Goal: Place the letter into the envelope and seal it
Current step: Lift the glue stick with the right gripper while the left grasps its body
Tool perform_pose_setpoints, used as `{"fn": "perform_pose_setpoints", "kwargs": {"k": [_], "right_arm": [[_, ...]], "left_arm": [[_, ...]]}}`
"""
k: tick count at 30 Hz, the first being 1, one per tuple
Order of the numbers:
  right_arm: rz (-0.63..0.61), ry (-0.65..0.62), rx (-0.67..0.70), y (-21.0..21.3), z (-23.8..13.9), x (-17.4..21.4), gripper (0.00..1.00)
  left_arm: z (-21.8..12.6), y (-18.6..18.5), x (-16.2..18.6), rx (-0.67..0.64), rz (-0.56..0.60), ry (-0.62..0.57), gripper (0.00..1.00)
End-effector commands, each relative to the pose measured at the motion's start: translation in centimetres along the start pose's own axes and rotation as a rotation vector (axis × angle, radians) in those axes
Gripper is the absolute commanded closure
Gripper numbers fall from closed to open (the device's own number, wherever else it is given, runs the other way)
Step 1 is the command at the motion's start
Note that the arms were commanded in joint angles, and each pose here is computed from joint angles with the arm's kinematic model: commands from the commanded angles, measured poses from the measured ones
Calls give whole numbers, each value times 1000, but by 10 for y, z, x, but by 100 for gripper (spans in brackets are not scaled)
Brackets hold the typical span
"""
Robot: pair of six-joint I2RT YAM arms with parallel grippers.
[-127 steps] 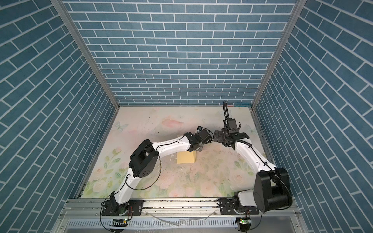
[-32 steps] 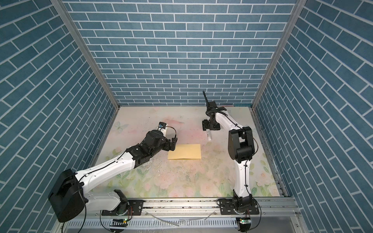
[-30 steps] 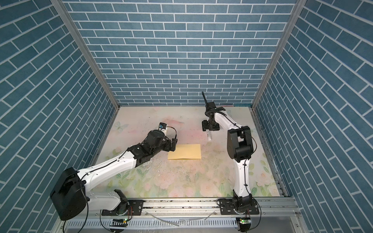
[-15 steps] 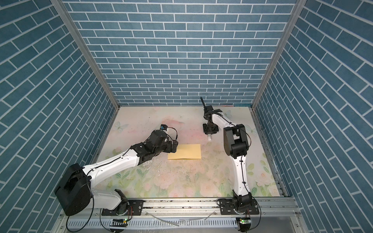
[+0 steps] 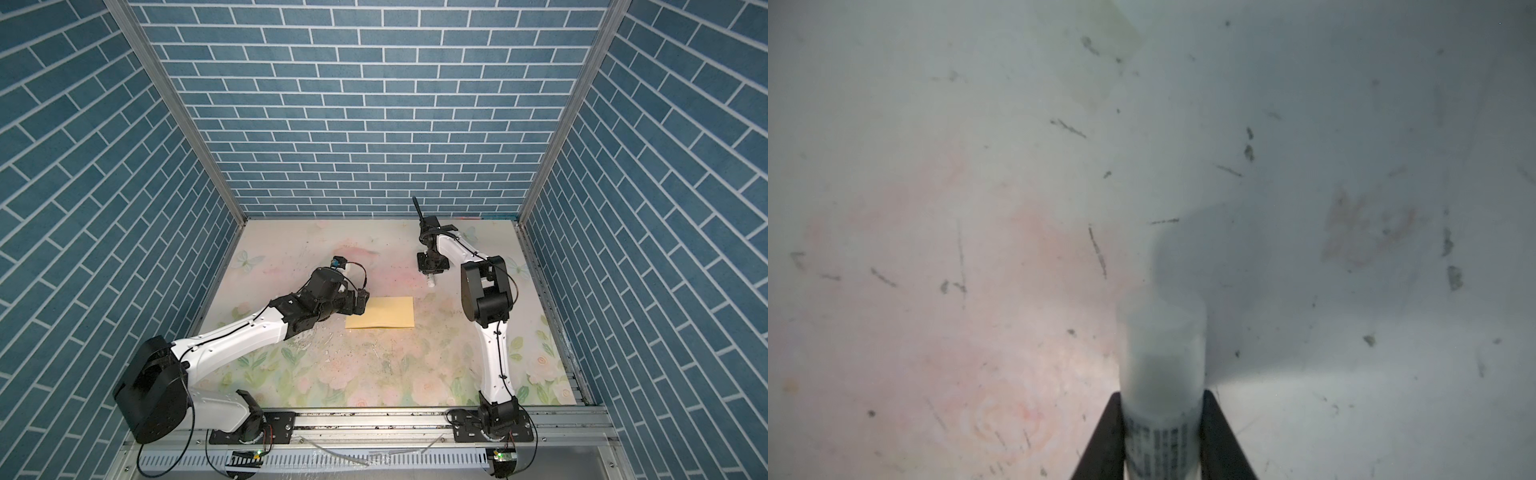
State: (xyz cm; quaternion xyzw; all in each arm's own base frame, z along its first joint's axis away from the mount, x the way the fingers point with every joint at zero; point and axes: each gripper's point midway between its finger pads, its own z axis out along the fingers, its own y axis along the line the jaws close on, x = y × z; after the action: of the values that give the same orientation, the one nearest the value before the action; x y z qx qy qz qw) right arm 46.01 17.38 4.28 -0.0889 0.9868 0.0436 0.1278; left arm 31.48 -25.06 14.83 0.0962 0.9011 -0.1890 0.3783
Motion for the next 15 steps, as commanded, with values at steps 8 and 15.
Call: {"fn": "perform_pose_setpoints", "kwargs": {"k": [8, 15], "right_arm": [[17, -514, -377, 54, -156, -24, 100], [52, -731, -594, 82, -222, -11, 100]], "left_arm": [[-23, -48, -48, 231, -29, -127, 6], [-33, -72, -77, 346, -72, -205, 9]]}}
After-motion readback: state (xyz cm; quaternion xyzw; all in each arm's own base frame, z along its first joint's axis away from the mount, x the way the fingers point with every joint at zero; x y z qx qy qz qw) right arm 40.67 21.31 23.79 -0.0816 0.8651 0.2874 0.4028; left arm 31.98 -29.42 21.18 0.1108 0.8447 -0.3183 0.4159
